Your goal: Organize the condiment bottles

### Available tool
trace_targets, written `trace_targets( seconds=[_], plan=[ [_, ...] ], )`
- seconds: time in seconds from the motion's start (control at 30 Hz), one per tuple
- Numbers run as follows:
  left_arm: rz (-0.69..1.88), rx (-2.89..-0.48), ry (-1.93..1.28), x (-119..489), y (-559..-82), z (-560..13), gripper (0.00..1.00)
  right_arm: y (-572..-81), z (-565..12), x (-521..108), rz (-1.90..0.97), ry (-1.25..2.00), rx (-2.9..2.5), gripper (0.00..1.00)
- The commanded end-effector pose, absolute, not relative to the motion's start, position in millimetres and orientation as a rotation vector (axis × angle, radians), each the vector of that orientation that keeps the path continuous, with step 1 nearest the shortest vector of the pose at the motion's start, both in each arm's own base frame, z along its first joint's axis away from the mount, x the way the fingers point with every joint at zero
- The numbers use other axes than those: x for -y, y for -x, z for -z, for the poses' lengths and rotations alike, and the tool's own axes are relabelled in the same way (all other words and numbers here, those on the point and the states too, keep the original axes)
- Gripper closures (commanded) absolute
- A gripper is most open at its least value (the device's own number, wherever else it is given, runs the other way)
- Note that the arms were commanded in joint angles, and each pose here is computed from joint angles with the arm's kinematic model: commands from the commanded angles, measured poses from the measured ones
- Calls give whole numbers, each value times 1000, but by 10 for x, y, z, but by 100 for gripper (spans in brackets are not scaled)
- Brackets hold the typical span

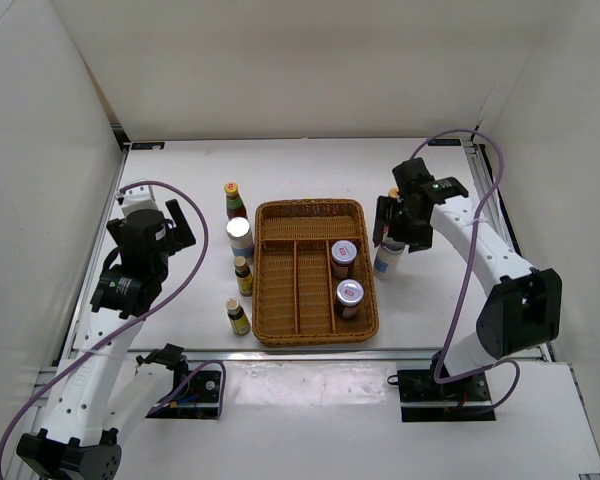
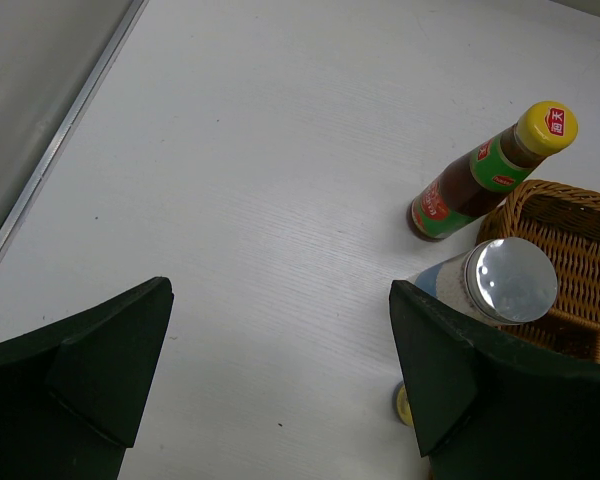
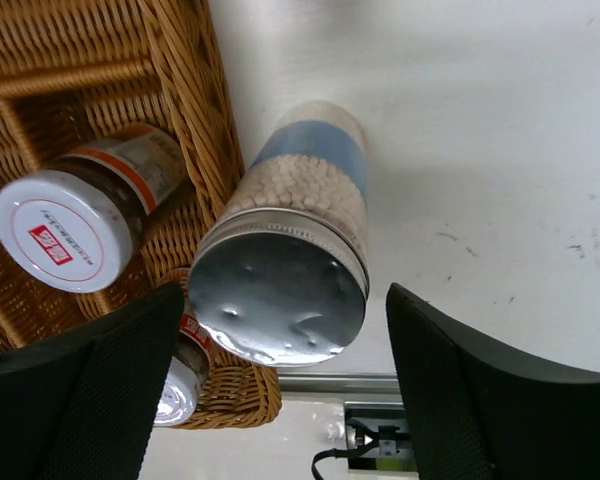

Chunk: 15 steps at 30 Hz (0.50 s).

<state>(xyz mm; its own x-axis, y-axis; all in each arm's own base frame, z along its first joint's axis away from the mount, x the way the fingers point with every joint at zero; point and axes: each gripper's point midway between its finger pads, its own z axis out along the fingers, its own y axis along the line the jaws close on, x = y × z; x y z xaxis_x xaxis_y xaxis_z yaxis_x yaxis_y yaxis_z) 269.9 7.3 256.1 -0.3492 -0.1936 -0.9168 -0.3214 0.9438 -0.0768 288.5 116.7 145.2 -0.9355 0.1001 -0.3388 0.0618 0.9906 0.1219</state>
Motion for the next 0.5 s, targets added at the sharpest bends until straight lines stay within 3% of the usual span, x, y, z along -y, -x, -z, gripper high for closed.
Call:
trace_targets(
  seconds=[0.0, 0.17, 0.33, 0.47],
  plan=[
    [-152, -1931, 373, -92, -2698, -2570, 0, -2859, -1381, -1254, -233, -122, -2796, 16],
    [-152, -1931, 373, -92, -2698, -2570, 0, -2856, -1401, -1207, -209, -127, -2773, 36],
    [-152, -1931, 373, -92, -2698, -2570, 0, -2939, -1691, -1082, -133, -108, -2688, 66],
    [-152, -1931, 373, -92, -2698, -2570, 0, -2990, -1986, -1006, -95, -100, -2623, 79]
  ],
)
